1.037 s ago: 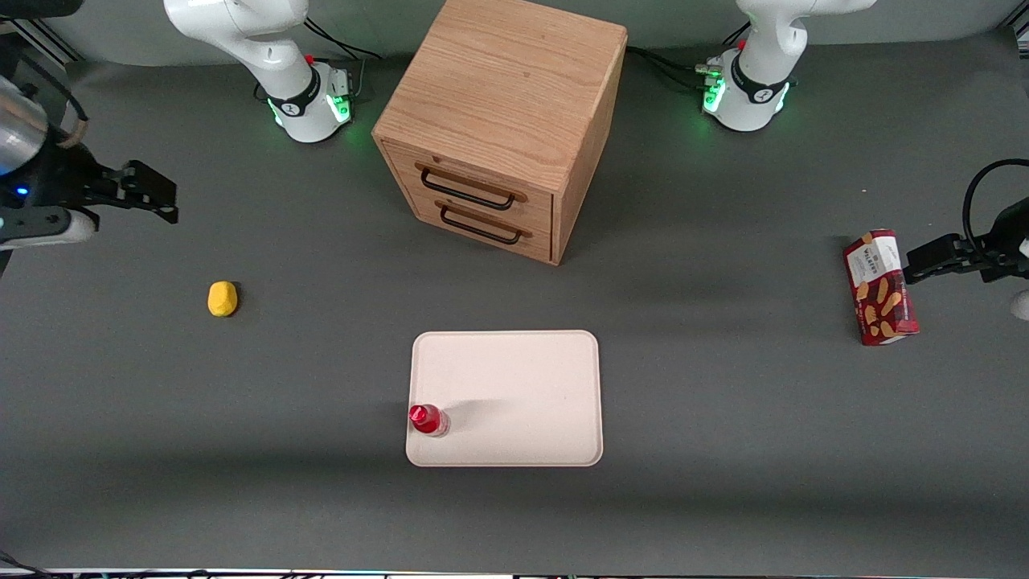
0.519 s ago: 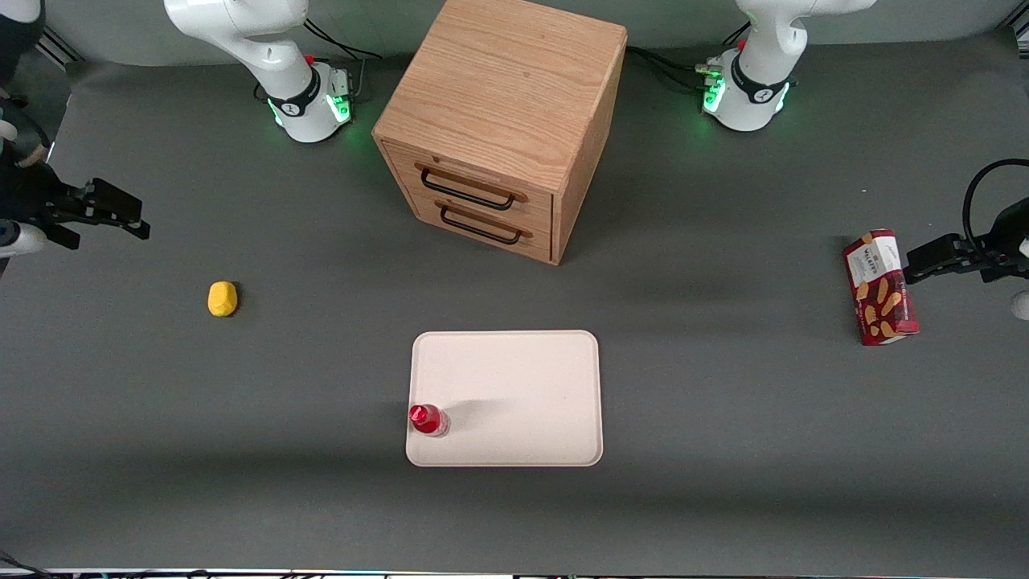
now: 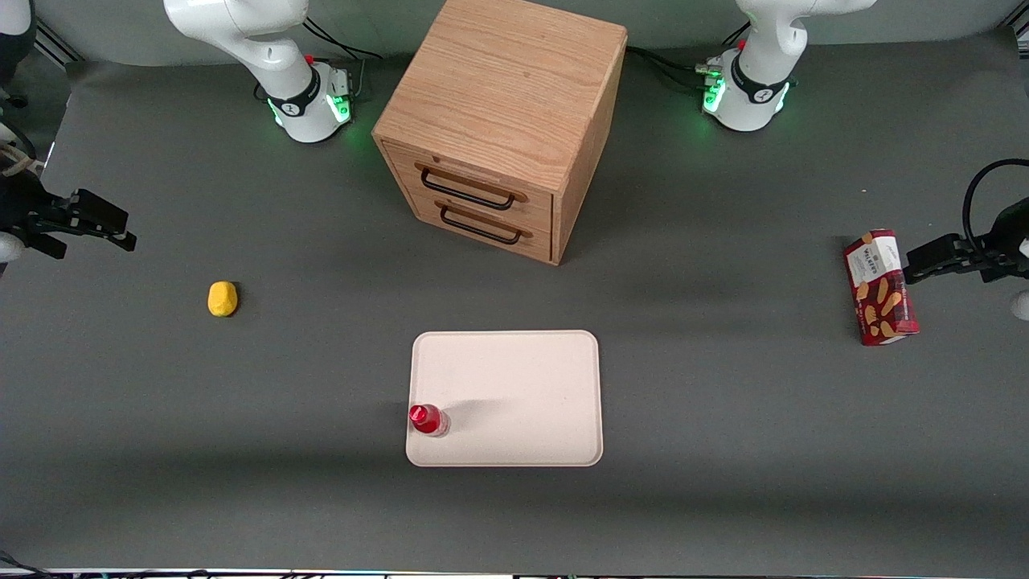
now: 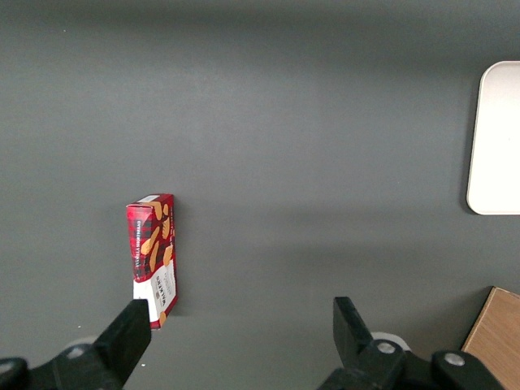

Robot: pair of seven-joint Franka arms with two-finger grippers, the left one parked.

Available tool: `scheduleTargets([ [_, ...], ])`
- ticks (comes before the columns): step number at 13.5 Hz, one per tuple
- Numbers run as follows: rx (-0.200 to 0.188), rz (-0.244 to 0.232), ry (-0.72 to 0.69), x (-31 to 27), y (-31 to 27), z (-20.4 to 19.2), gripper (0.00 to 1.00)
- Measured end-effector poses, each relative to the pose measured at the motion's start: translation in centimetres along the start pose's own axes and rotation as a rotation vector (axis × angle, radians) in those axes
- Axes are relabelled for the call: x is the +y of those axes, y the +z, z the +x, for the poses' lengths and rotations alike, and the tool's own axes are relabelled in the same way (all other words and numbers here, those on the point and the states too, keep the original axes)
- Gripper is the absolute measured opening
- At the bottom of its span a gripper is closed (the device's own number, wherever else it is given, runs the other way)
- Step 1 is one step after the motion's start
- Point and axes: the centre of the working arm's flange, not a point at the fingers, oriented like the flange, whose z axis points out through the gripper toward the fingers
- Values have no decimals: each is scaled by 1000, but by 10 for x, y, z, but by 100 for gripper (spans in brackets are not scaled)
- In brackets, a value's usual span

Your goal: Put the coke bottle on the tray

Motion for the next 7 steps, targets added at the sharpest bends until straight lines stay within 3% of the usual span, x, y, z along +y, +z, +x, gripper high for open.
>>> scheduleTargets([
  [7, 4, 0, -10, -5, -2, 0, 100],
])
